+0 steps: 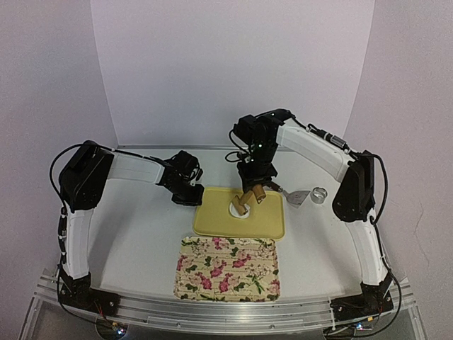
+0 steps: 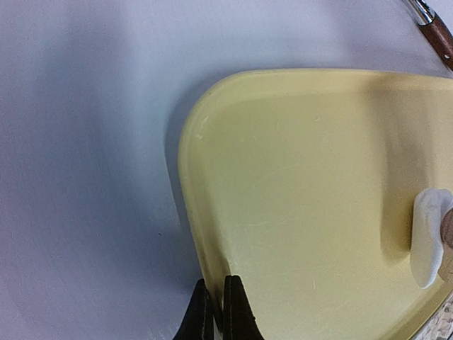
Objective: Roll out the dumpling wrappers from the dough
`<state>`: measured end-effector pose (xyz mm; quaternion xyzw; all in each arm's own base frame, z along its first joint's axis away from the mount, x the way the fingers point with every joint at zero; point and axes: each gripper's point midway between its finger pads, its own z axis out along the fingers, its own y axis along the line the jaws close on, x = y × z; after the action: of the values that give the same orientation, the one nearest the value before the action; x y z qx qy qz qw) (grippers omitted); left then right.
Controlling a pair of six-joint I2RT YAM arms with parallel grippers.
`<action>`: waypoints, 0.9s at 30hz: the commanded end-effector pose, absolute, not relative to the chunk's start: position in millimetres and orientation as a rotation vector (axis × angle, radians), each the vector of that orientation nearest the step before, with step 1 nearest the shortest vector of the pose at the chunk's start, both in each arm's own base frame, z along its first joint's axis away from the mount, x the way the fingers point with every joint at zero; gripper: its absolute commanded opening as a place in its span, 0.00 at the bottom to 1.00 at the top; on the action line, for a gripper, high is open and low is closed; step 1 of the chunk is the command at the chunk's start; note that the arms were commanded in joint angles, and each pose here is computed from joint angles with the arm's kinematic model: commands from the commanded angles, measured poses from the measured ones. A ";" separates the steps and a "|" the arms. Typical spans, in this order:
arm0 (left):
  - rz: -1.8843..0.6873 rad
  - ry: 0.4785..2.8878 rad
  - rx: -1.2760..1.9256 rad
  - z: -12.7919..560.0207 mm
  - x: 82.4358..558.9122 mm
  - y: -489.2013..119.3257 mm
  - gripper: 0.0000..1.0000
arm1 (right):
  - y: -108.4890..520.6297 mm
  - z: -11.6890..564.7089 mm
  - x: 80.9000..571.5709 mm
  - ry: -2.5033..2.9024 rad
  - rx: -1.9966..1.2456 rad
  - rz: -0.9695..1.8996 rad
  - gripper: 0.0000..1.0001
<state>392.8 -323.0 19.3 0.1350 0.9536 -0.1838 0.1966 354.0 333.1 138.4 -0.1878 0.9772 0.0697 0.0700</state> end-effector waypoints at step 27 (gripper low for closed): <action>-0.482 2.687 0.460 15.9 373.0 -313.6 0.00 | 280.8 82.9 303.1 3.323 -0.494 -0.120 0.00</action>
<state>393.4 -320.8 18.4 0.1340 0.9519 -0.1785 0.2097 351.7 345.8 113.8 -0.1632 0.9815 0.0847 0.0541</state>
